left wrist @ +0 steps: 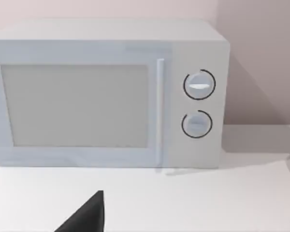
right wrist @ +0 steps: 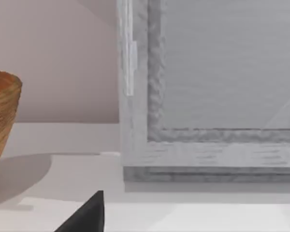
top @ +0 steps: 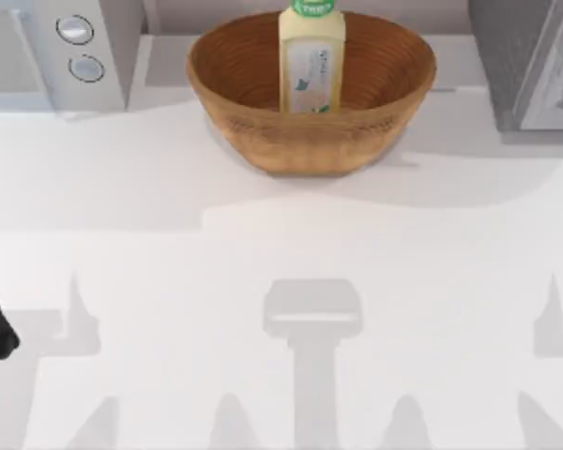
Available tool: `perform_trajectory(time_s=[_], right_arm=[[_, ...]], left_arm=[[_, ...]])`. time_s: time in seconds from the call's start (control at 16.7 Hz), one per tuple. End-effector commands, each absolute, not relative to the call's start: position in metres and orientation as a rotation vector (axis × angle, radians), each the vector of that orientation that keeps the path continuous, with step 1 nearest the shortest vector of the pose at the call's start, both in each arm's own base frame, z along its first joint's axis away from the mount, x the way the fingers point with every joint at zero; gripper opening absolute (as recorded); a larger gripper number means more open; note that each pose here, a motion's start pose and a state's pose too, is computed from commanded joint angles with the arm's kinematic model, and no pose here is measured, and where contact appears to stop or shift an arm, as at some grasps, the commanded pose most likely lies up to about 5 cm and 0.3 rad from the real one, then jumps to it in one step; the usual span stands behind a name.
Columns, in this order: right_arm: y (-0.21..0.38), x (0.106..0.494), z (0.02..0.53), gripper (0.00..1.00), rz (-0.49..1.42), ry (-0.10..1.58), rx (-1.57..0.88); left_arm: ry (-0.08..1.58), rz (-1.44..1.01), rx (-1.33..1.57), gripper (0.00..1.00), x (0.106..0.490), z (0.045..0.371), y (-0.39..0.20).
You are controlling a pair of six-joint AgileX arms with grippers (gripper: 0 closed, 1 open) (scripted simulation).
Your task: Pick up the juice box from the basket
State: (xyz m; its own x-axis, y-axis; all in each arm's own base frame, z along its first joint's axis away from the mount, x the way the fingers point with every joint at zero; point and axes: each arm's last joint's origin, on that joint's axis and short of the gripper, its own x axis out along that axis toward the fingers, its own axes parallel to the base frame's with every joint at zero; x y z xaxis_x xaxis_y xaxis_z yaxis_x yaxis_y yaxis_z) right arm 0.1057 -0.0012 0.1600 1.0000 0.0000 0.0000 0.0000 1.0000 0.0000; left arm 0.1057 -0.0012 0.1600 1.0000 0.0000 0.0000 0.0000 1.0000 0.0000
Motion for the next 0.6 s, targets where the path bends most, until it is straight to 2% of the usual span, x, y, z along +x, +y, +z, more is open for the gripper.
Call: perform_trajectory(time_s=[0.3,0.6], right_arm=[[-0.001,0.106,0.160,1.00,0.000,0.000,0.000],[-0.001,0.106,0.160,1.00,0.000,0.000,0.000]], left_arm=[[0.015,-0.006,0.003,1.00,0.108,0.166,-0.003],[0.029,-0.017,0.005,1.00,0.127,0.206,-0.014]])
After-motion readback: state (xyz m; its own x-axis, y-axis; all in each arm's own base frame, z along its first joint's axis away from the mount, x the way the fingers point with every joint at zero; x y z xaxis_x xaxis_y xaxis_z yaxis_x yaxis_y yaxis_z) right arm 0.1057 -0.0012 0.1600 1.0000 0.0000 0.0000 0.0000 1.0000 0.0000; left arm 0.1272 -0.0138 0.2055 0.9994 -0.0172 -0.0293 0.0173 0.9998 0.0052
